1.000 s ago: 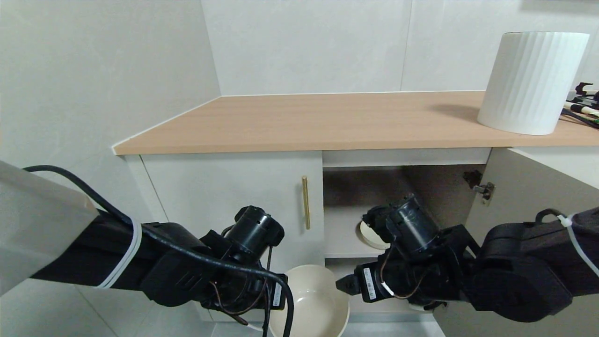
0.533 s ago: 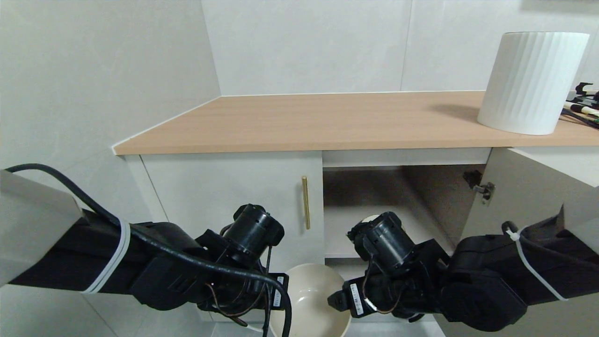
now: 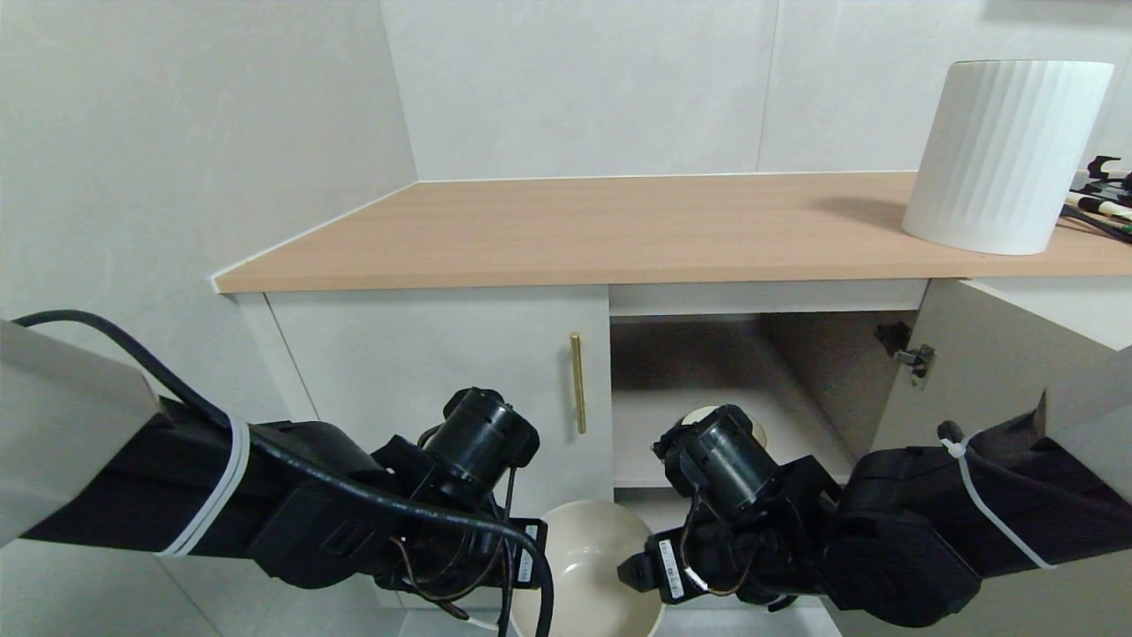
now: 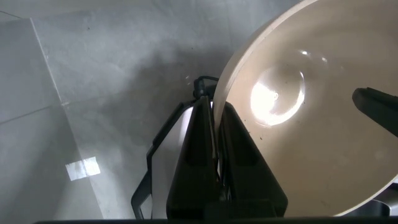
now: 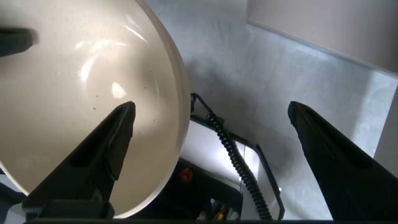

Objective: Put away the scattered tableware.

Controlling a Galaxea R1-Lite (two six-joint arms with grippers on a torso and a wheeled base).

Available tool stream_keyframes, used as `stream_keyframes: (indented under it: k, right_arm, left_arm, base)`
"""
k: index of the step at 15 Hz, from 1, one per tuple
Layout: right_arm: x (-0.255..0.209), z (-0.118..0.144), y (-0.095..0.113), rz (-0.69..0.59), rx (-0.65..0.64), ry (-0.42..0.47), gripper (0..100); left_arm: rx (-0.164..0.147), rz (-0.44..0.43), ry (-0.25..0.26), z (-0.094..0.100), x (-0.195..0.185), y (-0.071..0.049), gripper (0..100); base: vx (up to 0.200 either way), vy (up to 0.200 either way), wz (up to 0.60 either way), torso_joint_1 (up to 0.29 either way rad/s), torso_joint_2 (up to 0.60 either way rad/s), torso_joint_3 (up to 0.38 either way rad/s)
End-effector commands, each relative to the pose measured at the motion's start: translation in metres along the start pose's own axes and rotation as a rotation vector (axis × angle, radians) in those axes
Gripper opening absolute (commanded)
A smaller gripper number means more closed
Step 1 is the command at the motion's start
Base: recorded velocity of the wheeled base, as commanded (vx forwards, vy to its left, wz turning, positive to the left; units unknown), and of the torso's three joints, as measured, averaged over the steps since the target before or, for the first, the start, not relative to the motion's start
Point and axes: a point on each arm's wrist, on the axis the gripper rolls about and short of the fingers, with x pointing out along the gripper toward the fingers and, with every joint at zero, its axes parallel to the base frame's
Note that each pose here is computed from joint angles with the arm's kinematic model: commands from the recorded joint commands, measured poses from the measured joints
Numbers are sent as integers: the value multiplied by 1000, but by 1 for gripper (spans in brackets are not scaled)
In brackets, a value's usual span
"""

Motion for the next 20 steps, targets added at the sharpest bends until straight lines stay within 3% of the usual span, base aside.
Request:
stream_keyframes:
  k: [1, 8, 9, 20]
  right_arm:
    - [0, 0, 0, 0, -1, 0, 100]
    - [1, 0, 0, -1, 0, -1, 100]
    - [1, 1, 0, -3, 3, -3, 0]
    - [2, 0, 0, -17, 0, -10, 0]
  left_arm:
    - [-2, 2, 1, 0, 1, 0, 0]
    - [0, 1, 1, 0, 1, 0, 0]
    - [0, 1, 1, 0, 1, 0, 0]
    - [-2, 1, -1, 0, 0, 0, 0]
  base:
    - [0, 0, 0, 0, 0, 0]
    - [0, 0, 0, 0, 0, 0]
    - [0, 0, 0, 0, 0, 0]
    - [0, 0, 0, 0, 0, 0]
